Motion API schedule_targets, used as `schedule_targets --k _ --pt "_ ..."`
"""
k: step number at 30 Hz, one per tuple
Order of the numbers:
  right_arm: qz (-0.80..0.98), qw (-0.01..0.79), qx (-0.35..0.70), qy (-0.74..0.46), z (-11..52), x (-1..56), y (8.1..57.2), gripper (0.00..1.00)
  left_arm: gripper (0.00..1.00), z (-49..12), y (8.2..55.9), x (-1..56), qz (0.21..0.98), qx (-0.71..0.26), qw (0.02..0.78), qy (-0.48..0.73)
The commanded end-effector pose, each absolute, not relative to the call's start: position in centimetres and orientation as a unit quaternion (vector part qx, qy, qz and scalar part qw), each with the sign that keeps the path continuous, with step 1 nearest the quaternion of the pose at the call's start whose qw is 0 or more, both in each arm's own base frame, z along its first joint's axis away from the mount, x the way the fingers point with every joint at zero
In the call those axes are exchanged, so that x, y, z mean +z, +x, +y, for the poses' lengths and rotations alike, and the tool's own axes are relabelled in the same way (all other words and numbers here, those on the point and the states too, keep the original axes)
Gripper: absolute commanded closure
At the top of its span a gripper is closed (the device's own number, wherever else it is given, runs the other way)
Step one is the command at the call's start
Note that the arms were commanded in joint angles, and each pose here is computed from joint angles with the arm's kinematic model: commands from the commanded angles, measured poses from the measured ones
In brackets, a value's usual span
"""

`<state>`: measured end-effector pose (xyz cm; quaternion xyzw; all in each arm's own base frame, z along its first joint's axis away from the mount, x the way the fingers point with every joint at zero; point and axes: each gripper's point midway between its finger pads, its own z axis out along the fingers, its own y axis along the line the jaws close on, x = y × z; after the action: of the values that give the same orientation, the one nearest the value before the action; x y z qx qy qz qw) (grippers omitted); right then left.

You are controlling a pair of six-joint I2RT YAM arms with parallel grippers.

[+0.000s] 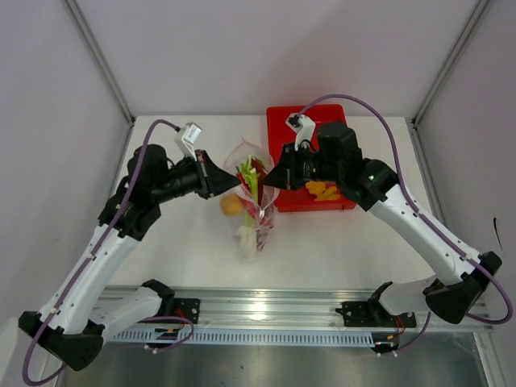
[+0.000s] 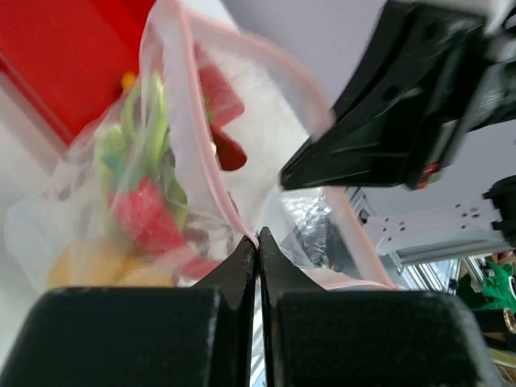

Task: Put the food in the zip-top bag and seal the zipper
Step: Place the fake vegetable in the zipper food storage bag, then pick up the fake vegetable from the bin.

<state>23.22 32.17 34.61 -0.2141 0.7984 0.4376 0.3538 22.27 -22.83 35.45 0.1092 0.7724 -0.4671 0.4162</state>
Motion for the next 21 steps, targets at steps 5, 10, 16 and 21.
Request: schedule_targets --k 5,10,16,21 --pt "0.831 0.327 0.409 -0.187 32.8 29.5 24.6 1.0 0.99 -23.6 23.2 30.1 0.802 -0.469 0.358 0.095" --pt "0.815 0.356 0.411 -0.198 32.8 32.7 24.4 0.98 0.99 -23.5 22.0 36.8 0.758 -0.496 0.405 0.124" --pt "0.804 0.382 0.404 -0.21 32.3 35.4 24.6 0.75 0.99 -23.2 22.1 38.0 0.755 -0.488 0.42 0.128" --pt "0.811 0.395 0.379 -0.207 31.7 35.8 25.6 0.48 0.99 -23.5 22.2 37.1 0.755 -0.495 0.411 0.127"
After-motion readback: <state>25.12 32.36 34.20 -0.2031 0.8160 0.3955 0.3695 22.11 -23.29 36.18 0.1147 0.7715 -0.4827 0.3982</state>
